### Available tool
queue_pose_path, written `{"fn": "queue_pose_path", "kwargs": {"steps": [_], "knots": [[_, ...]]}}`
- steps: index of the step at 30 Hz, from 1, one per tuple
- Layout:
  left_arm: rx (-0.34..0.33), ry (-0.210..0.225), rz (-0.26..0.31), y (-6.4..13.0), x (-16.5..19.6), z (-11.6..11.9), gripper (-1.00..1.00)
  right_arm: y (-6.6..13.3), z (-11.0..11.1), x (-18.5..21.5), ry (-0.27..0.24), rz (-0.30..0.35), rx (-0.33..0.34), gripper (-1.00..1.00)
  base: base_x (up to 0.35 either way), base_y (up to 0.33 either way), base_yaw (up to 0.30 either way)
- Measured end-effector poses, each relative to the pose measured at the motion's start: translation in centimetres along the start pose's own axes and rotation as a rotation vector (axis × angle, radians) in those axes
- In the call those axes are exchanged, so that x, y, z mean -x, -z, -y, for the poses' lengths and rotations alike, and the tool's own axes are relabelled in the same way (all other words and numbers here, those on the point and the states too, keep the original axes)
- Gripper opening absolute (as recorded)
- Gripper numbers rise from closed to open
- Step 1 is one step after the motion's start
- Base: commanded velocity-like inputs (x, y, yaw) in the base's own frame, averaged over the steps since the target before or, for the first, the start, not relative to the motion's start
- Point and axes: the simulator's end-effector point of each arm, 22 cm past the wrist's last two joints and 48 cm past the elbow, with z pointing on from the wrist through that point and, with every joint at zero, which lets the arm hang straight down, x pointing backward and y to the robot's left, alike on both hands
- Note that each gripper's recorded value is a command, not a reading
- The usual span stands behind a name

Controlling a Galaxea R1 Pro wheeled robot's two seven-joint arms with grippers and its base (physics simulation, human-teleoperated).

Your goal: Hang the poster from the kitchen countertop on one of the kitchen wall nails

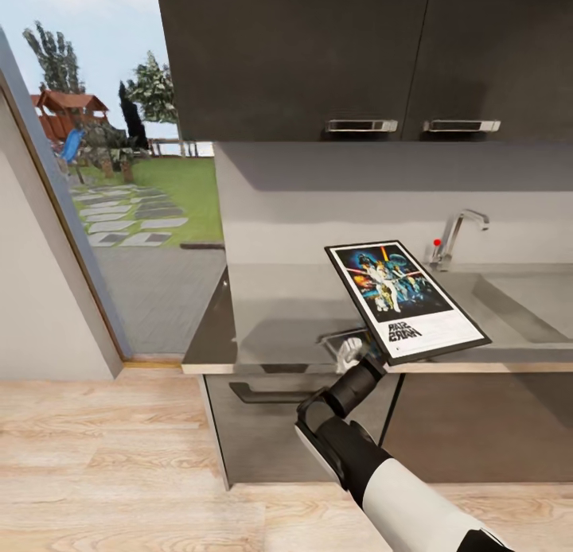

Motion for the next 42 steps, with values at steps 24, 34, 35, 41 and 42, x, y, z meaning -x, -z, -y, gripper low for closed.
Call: {"fn": "queue_pose_path", "kwargs": {"steps": [24, 34, 35, 41, 42], "knots": [[0.000, 0.000, 0.001, 2.0, 1.2, -0.2, 1.00, 0.7, 6.4, 2.2, -0.136, 0.013, -0.058, -1.00, -0.001, 0.000, 0.000], [0.000, 0.000, 0.019, 2.0, 1.5, -0.2, 1.00, 0.7, 6.4, 2.2, -0.143, 0.013, -0.057, -1.00, -0.244, 0.000, 0.000], [0.000, 0.000, 0.025, 2.0, 1.6, -0.2, 1.00, 0.7, 6.4, 2.2, -0.143, 0.013, -0.057, -1.00, -0.325, 0.000, 0.000], [0.001, 0.000, 0.032, 2.0, 1.7, -0.2, 1.00, 0.8, 6.3, 2.2, -0.168, 0.015, -0.056, -1.00, -0.333, 0.000, 0.000], [0.001, 0.000, 0.032, 2.0, 1.7, -0.2, 1.00, 0.8, 6.3, 2.2, -0.176, 0.015, -0.056, -1.00, -0.337, 0.000, 0.000]]}}
